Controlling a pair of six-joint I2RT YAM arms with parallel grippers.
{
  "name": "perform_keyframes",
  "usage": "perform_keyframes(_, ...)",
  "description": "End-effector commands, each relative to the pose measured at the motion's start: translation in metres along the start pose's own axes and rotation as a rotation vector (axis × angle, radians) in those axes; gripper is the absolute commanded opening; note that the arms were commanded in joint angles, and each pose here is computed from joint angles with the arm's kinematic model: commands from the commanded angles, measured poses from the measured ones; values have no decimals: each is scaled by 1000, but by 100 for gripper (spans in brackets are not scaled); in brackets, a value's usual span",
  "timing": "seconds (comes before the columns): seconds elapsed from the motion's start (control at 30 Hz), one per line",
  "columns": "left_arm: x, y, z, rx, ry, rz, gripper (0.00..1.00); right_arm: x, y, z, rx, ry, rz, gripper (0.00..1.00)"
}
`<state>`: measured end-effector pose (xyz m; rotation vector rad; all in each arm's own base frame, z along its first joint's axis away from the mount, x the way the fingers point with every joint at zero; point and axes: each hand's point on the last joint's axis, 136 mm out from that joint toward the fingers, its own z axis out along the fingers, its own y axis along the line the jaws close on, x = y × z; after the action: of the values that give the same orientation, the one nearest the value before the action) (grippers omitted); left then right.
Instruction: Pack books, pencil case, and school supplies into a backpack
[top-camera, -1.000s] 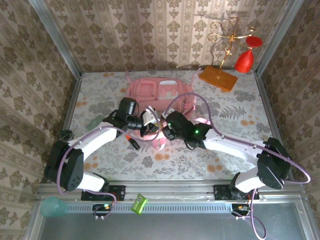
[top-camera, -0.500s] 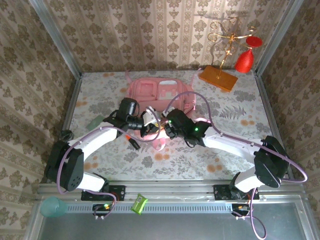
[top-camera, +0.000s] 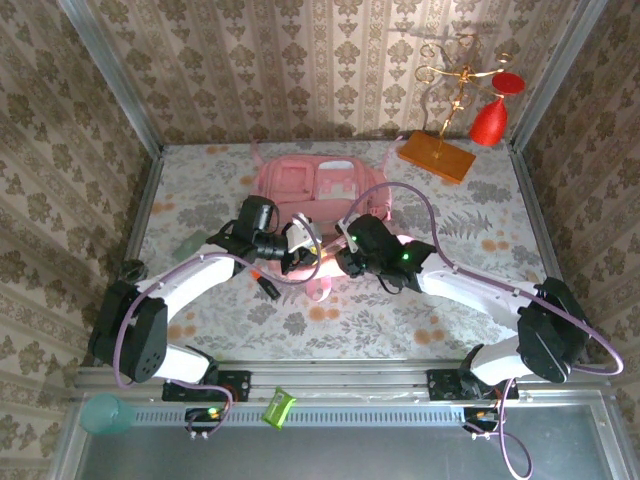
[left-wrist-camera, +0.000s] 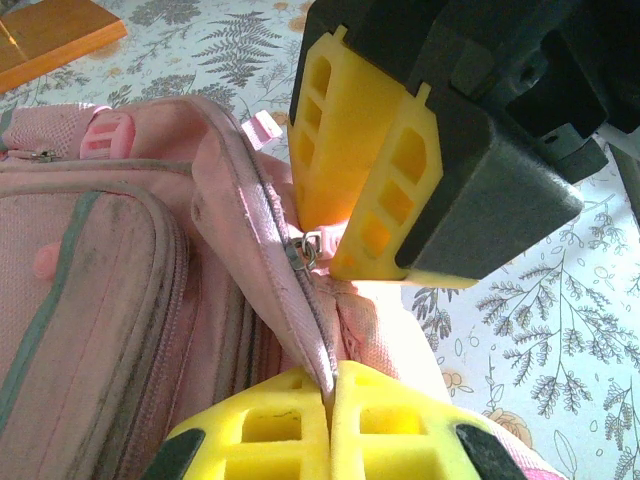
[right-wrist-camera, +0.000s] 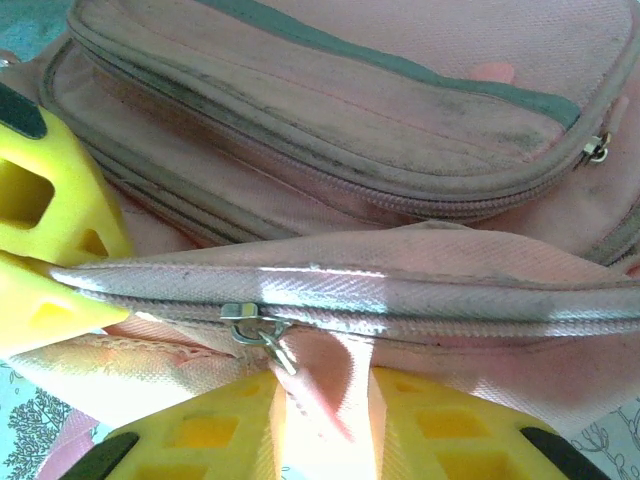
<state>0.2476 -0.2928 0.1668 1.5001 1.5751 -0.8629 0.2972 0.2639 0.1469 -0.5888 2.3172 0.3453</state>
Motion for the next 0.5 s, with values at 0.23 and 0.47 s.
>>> perform_keyframes(0.23,-38,-2,-8,22,-102,117,0,2,9,8,-51,15,-41,25)
perform_keyframes(0.47,-31,-1,-7,7,-68,121,0,7,0,3,-12,39,-45,2)
